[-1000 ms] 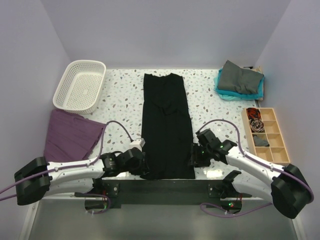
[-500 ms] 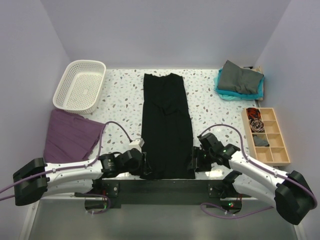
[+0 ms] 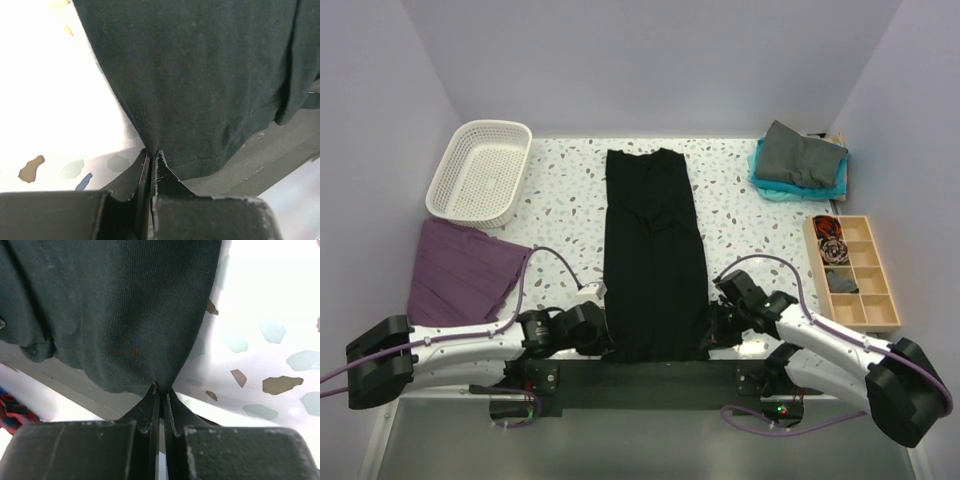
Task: Fold and stack the t-shirts
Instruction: Grab the bottom of the folded rectangular tshirt with both arms, then fold the folded rectangular tshirt in 1/3 of the way
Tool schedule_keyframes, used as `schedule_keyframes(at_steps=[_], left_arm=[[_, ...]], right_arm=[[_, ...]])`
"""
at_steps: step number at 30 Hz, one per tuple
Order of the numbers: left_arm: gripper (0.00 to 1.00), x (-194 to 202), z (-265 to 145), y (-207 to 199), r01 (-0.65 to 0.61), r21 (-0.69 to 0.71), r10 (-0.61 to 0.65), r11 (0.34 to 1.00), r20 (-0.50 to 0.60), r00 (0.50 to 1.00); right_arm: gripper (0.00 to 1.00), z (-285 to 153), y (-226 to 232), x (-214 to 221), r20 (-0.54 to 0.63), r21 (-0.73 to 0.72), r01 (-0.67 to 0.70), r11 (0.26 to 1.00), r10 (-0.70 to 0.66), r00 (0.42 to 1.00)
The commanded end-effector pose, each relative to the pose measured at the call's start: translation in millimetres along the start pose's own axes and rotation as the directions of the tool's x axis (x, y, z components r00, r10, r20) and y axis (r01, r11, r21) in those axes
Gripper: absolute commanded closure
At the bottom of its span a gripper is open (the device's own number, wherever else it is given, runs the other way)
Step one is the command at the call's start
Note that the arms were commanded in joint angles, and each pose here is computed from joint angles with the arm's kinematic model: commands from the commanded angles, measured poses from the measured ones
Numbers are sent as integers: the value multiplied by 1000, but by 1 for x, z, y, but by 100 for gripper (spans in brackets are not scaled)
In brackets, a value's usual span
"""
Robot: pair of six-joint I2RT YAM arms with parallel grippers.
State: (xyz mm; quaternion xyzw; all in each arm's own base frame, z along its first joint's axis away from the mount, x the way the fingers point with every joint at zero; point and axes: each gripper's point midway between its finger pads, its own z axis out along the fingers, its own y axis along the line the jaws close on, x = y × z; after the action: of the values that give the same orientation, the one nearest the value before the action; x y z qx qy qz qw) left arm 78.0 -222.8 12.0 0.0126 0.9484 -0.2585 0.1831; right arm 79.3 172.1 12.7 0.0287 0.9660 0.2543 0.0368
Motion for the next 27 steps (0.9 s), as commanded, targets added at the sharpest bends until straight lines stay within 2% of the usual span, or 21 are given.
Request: schedule_keyframes(at_steps=[1,8,15,20,27], left_arm=[[100,1,-8,17,-29,-120,27,992,-21,999],[100,-35,-21,-8,-60,-170,70,984,52,996],[100,-66,-18,-24,-67,-173,85,983,99,992],[100,-103,-19,-22,-34,-189,66,981,163,984],[100,-149,-13,-23,-54,-206,101,977,225,969]], right_arm=[[100,-17,11,-21,99,8,43,999,-44,994],[100,-50,37,-63,229,63,123,990,-134,964],[100,-58,53,-90,269,100,171,980,-192,944],[98,-63,58,-108,300,136,190,972,-223,927],[97,-63,61,-139,339,187,215,959,-268,902]])
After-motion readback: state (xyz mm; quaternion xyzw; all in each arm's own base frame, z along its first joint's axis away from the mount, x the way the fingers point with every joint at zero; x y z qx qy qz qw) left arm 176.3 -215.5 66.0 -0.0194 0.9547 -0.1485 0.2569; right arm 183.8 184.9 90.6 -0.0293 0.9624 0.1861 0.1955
